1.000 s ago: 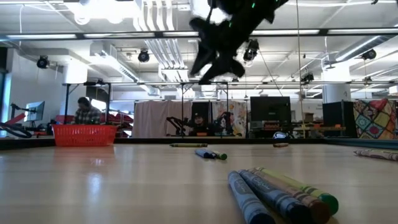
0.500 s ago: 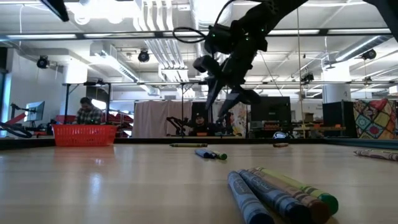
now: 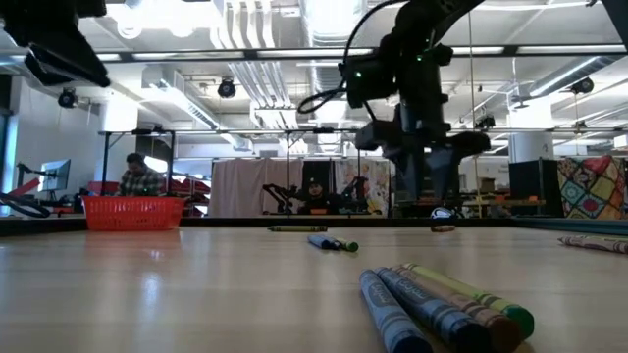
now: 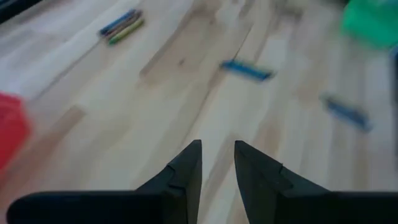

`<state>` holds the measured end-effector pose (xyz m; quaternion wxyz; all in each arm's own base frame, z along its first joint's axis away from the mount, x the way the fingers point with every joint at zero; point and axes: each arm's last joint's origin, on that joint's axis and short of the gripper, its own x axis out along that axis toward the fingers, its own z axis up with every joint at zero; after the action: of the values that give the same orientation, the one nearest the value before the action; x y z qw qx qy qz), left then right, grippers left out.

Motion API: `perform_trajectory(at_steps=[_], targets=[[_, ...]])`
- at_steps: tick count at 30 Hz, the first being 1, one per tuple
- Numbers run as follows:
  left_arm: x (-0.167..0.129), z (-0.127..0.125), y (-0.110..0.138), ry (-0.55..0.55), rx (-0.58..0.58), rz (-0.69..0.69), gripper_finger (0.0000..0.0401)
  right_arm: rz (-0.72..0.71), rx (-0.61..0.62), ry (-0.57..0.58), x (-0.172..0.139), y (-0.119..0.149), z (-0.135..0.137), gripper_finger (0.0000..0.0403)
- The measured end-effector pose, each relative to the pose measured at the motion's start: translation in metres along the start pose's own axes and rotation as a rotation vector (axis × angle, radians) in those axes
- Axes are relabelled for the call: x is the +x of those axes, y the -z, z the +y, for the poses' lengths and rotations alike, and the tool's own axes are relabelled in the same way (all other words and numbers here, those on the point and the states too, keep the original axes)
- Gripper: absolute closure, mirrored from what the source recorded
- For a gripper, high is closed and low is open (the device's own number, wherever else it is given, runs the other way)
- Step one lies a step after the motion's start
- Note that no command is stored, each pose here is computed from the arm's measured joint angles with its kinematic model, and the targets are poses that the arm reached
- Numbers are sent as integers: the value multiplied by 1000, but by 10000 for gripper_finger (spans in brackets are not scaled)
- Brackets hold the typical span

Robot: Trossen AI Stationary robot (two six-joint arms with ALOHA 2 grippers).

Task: Sort crayons
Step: Put the blue crayon into the red bin

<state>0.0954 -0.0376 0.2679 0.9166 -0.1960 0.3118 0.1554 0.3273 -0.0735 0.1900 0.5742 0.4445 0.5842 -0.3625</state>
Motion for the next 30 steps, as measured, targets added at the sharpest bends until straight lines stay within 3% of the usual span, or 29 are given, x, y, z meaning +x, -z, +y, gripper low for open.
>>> perform_trajectory(at_steps=[4,7,9,15,30], targets=[[17,6,15,43,-74,-92,324,-42,-57,-221,2,15,31,236],[28,9,27,43,-107,-67,324,-116,-86,-389,-1,20,55,236],[35,12,34,17,-127,-55,324,-139,-89,-434,3,20,64,236],[47,18,44,-87,-231,-90,324,-135,-175,-391,34,15,84,236],[45,4,30,-102,-231,-88,324,-121,-213,-313,61,2,114,237]])
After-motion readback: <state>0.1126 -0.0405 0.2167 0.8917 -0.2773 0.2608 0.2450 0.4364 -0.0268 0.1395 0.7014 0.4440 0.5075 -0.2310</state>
